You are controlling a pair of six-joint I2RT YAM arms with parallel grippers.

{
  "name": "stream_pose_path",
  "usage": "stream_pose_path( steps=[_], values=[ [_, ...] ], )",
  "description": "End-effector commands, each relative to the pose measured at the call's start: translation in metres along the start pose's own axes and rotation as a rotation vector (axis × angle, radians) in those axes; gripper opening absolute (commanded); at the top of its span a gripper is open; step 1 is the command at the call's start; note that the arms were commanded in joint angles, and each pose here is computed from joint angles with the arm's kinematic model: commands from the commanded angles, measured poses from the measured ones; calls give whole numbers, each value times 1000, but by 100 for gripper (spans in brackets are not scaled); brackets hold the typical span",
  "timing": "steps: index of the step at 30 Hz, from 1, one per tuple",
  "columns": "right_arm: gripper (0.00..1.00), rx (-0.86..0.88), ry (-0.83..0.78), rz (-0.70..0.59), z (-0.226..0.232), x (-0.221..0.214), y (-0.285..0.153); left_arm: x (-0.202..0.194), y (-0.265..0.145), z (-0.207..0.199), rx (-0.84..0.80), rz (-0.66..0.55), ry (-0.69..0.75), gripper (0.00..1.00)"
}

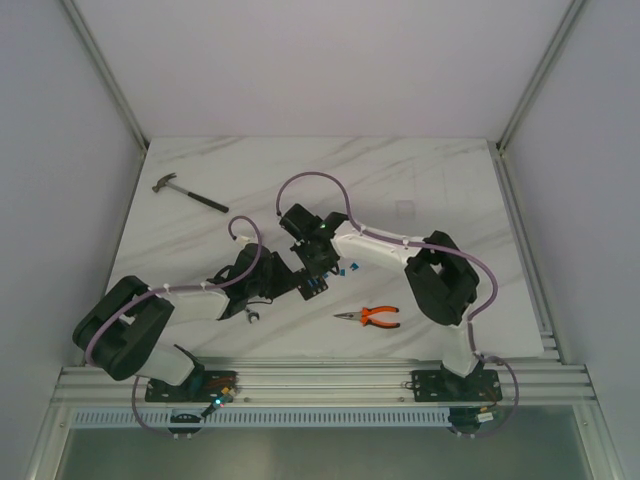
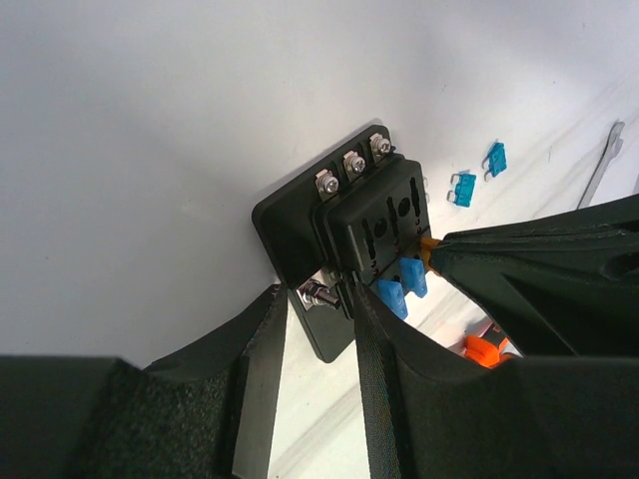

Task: Snap on the fuse box
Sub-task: Install the fuse at the fuse box base, then pick up the fuse from the center of the board.

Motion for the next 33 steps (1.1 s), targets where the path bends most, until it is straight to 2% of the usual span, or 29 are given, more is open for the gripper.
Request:
stream_pose_path(
  steps=[1,7,13,16,23,28,29,33],
  values=[
    [0,29,-34,333,10,-77,71,-4,3,12,60,15,10,43],
    [0,45,-48,439,14,-108,95,-5,5,13,60,22,10,43],
    [0,68,-49,449,20,-113,111,-6,3,14,54,19,6,42],
    [0,79,-42,324,22,-87,88,-6,1,13,50,14,6,43],
    [1,49,-13,18,15,-25,3,-3,-4,8,28,-3,6,43],
    [18,9,45,-174,-7,-3,-49,3,-13,2,7,-39,15,47],
    [24,4,58,-193,-13,-2,-54,5,-14,1,5,-48,19,48],
    [34,-62,113,-183,-42,-15,-49,9,-18,-3,-6,-69,36,53]
  ],
)
Point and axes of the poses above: each gripper's point midway between its finger pads, its own y axis out along the fingers, its own z axis along the line the jaws close on, x = y × z, the point moved 6 cm from there along -y, back along the fingers, and after that the axes turned 2 degrees about -y, right-handed, at the moved point
